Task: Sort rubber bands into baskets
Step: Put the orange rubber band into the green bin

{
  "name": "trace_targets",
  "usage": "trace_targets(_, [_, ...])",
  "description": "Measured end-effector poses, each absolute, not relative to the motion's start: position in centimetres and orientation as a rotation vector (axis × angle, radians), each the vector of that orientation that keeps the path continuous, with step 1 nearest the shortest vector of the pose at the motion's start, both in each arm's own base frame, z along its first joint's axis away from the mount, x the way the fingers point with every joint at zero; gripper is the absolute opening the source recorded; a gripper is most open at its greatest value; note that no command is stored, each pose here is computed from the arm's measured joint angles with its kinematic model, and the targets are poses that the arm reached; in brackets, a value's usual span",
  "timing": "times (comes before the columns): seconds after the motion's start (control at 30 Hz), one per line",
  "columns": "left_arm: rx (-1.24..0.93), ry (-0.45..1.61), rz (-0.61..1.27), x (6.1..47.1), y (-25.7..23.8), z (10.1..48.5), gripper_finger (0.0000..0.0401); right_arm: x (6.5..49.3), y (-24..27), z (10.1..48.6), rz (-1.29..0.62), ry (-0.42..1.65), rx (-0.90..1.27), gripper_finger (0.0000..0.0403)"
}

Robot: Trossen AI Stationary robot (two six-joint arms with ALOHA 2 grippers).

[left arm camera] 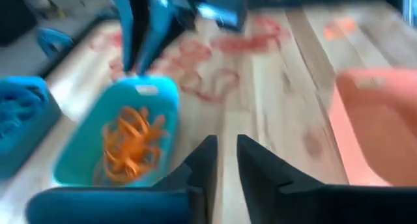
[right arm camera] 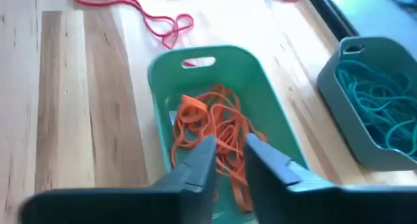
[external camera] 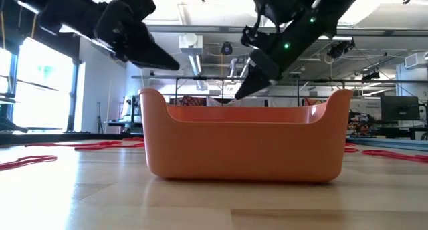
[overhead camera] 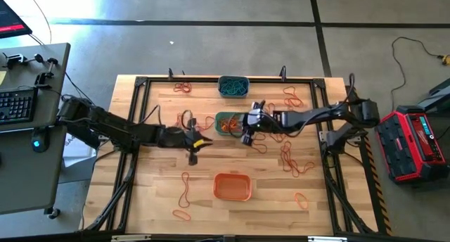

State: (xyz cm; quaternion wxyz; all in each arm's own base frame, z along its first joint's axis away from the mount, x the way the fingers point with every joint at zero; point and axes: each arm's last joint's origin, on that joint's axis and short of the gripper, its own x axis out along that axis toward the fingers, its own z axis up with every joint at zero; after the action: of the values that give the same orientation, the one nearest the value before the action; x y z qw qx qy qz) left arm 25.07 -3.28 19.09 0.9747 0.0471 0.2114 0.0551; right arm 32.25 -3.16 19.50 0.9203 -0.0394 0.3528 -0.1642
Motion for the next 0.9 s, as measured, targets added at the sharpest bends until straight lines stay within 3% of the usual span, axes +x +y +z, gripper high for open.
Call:
trace_targets(0.13, [0.131,0.546,0.047,25.1,-5.0,19.7,0.0016,32.4,-1.4,19.4,-0.340,0.699,-0.096,0.0007])
trace_targets(0.3, [0.167,0.644,-0.035,24.6,-7.2,20.3,0.0002,31.6,0.3,17.7,-0.301,0.609,-0.060,0.0007])
trace_targets(0.6, [0.046,0.807,-0.185,22.3,-11.0,19.8,0.0001,29.1,3.9,14.8,-0.267,0.534,-0.005,0.0001])
trace_targets(0.9, [-0.145,1.021,-0.164,18.8,-14.3,18.7,0.0004,28.4,6.4,14.7,-0.254,0.493,-0.011,0.0000])
